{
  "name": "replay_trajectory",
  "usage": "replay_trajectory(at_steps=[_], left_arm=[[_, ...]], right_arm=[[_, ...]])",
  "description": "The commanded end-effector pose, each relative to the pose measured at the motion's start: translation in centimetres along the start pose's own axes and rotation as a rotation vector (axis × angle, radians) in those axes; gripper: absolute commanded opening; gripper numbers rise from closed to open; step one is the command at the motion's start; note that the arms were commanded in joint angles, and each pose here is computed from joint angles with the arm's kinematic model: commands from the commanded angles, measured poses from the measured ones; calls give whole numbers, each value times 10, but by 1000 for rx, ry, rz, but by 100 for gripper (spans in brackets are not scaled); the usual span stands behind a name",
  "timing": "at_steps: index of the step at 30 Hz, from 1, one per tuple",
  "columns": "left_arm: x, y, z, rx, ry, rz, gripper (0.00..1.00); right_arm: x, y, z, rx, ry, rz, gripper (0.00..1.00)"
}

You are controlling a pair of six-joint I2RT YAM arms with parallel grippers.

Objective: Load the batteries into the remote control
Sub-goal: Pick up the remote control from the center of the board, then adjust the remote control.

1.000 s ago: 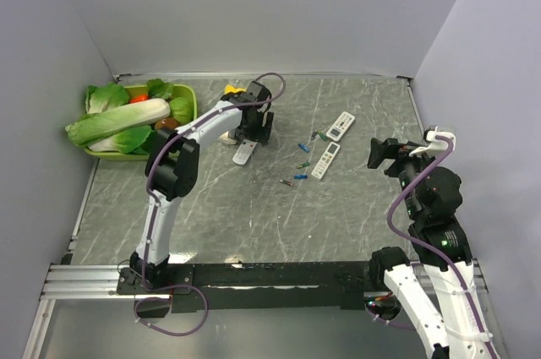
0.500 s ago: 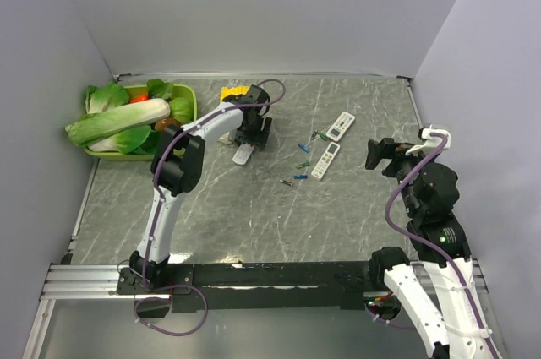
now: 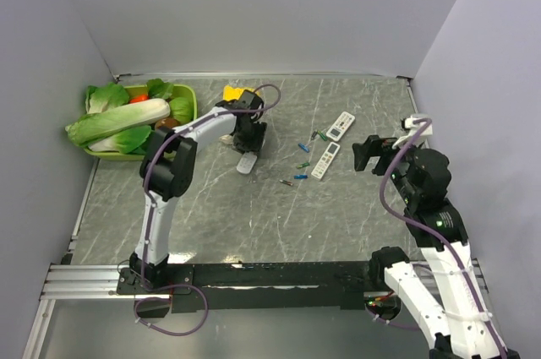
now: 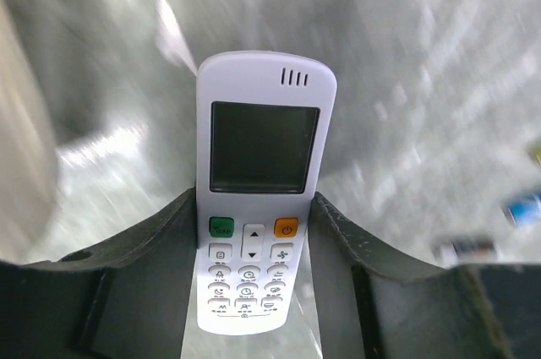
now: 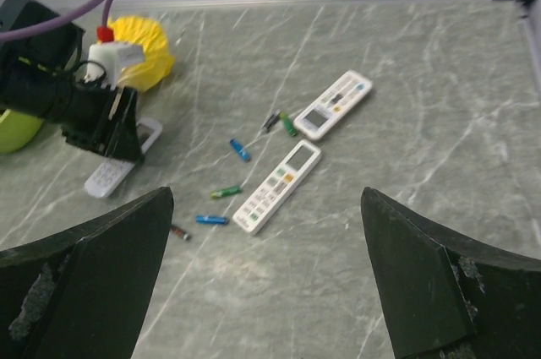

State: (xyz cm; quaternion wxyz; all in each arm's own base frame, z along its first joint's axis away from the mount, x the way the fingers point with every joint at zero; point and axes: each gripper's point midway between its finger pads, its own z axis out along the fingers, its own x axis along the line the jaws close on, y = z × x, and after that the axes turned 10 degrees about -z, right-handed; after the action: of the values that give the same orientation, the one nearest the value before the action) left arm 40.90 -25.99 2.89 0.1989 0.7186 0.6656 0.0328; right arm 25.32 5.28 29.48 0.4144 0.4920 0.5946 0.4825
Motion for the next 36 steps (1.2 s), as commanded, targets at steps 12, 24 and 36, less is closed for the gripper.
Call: replay_trajectory(at_steps=[12, 24, 36], left_arm=[[-110, 18, -185, -353, -844, -49, 29], [-141, -2, -302, -483, -1323, -79, 28], [-168, -42, -372, -510, -1588, 53, 29]], right_arm=[[99, -10, 2, 153, 564, 136, 100], [168, 5, -16, 54, 1010, 339, 100], [206, 26, -15, -3, 1203, 460, 100]])
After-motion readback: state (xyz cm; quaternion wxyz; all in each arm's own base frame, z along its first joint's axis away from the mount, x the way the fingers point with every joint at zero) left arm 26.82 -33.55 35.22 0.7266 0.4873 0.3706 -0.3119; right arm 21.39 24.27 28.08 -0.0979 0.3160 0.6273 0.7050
